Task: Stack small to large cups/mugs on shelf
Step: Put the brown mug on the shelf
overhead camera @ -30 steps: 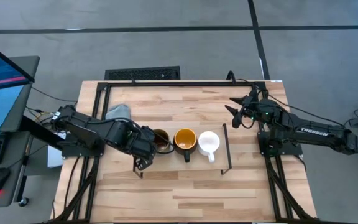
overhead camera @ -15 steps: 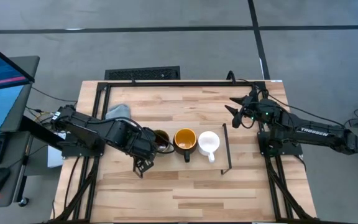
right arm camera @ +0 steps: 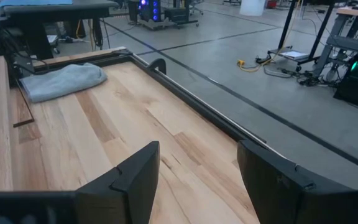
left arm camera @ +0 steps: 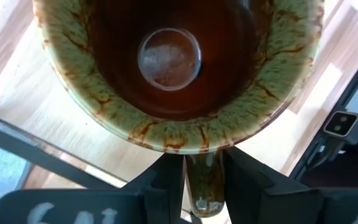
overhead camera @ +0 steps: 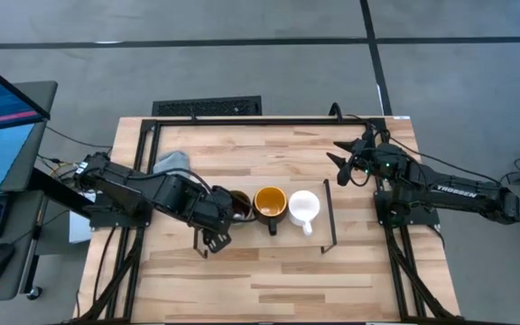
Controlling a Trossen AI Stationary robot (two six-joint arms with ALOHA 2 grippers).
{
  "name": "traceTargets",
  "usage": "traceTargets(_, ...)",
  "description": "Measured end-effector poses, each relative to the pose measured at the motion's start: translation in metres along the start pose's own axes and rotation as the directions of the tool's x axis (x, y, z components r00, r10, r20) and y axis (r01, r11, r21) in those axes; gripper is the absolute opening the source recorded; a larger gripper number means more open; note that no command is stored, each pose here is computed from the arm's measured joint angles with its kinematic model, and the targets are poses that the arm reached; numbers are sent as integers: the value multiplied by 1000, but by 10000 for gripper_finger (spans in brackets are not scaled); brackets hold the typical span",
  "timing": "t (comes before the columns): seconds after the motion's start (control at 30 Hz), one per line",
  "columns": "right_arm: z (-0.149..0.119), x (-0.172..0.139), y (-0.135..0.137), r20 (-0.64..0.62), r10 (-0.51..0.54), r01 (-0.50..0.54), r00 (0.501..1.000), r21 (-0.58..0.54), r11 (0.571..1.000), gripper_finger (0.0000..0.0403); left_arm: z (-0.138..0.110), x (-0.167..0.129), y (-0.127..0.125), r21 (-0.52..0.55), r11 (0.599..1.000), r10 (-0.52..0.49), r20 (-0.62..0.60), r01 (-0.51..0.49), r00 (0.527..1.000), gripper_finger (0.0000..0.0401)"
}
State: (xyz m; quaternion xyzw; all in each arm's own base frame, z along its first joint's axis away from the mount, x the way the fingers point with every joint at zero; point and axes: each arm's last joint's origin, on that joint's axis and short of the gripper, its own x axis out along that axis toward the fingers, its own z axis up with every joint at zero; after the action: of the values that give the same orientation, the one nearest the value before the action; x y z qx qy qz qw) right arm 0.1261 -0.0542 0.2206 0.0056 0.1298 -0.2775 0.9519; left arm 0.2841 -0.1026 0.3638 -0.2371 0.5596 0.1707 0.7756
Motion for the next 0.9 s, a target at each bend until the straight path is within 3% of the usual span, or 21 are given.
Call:
traceTargets(0.23, 0, 0, 0, 0, 0, 0, 1000, -2, 1000, 240, 1, 0, -1, -1, 1000, -7, 6, 7, 1000, 81)
traceTargets(0.5, 0, 0, 0, 0, 0, 0, 1000, -2, 1000, 240, -5, 0, 6, 3, 998, 62, -51, -62, 997, 81)
traceTargets(0.9, 0, 0, 0, 0, 0, 0, 1000, -1, 1000, 240, 0, 0, 8, -10, 1000, 18, -85, -19, 996, 89)
